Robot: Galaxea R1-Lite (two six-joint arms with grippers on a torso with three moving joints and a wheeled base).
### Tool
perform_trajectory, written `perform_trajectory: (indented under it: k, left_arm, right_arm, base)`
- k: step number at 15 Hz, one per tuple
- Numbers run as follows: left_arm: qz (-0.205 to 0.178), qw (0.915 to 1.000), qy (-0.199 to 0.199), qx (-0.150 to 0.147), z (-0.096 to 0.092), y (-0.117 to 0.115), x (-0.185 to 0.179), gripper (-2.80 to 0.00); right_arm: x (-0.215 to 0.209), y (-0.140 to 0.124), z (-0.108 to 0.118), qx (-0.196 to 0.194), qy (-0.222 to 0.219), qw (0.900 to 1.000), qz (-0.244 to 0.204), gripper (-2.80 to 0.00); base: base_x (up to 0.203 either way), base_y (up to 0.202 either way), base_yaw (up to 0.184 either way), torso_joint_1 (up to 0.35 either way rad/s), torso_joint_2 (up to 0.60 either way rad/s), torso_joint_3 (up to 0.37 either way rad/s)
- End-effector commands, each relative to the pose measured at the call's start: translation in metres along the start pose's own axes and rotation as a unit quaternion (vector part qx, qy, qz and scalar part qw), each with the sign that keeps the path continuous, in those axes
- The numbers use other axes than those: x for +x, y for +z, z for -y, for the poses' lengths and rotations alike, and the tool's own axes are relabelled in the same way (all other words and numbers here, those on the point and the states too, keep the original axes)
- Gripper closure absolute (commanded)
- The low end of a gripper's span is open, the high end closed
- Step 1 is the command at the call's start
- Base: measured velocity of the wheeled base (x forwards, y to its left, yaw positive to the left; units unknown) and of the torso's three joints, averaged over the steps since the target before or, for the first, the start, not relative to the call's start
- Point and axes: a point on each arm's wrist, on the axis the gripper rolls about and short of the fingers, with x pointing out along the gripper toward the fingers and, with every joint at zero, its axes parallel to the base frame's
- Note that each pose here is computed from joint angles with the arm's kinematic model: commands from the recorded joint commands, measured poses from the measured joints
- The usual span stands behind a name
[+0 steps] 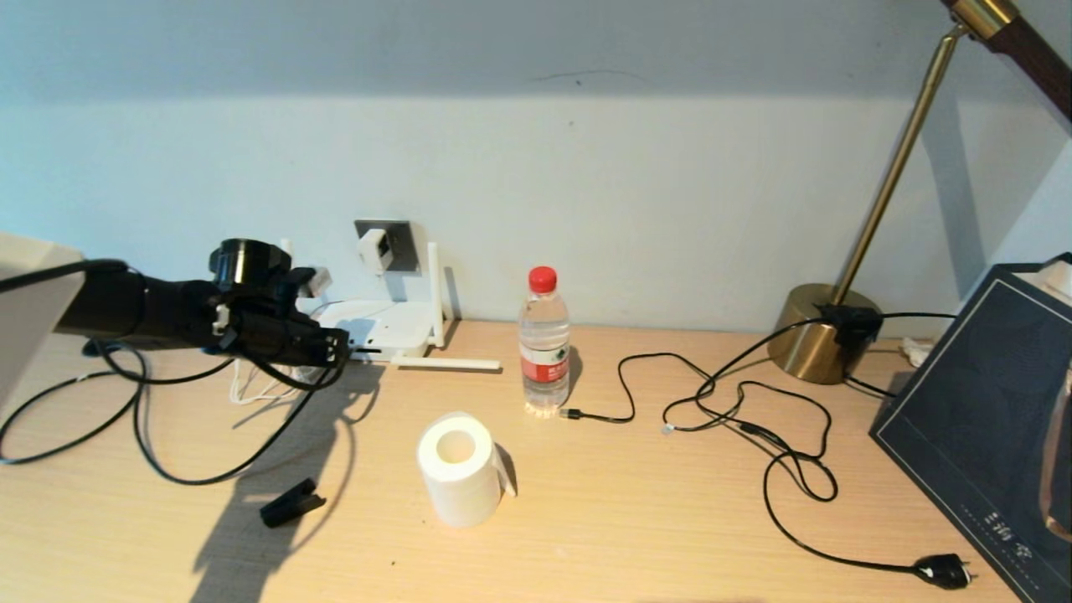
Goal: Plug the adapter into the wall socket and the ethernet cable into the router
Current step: Plug cable into router interface
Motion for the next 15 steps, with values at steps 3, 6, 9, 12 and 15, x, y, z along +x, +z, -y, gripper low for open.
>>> perform_trajectory:
  k: [3,6,9,12,15]
  left_arm:
    - [0.001,1.0,0.0,0.001,0.0,0.001,-0.001,0.0]
    - [-0.001,1.0,-0.001,0.001,0.0,0.0,0.001,0.0]
    - [-0.002,1.0,-0.001,0.001,0.0,0.0,0.003,0.0]
    - [-0.025,0.9997,-0.006,-0.002,0.002,-0.015,0.001,0.0]
    - [-0.042,0.9984,-0.033,0.019,0.011,-0.032,-0.044,0.0]
  right_arm:
    - [0.0,0.0,0.0,0.0,0.0,1.0,0.0,0.0]
    - [0.0,0.0,0.0,0.0,0.0,1.0,0.0,0.0]
    - [0.0,0.0,0.0,0.0,0.0,1.0,0.0,0.0]
    - [0.0,0.0,0.0,0.0,0.0,1.0,0.0,0.0]
    - [0.0,0.0,0.0,0.0,0.0,1.0,0.0,0.0]
  base:
    - [0.0,0.0,0.0,0.0,0.0,0.0]
    - [0.0,0.0,0.0,0.0,0.0,0.0]
    - [0.0,0.0,0.0,0.0,0.0,0.0]
    - [0.0,0.0,0.0,0.0,0.0,0.0]
    - [0.0,0.0,0.0,0.0,0.0,0.0]
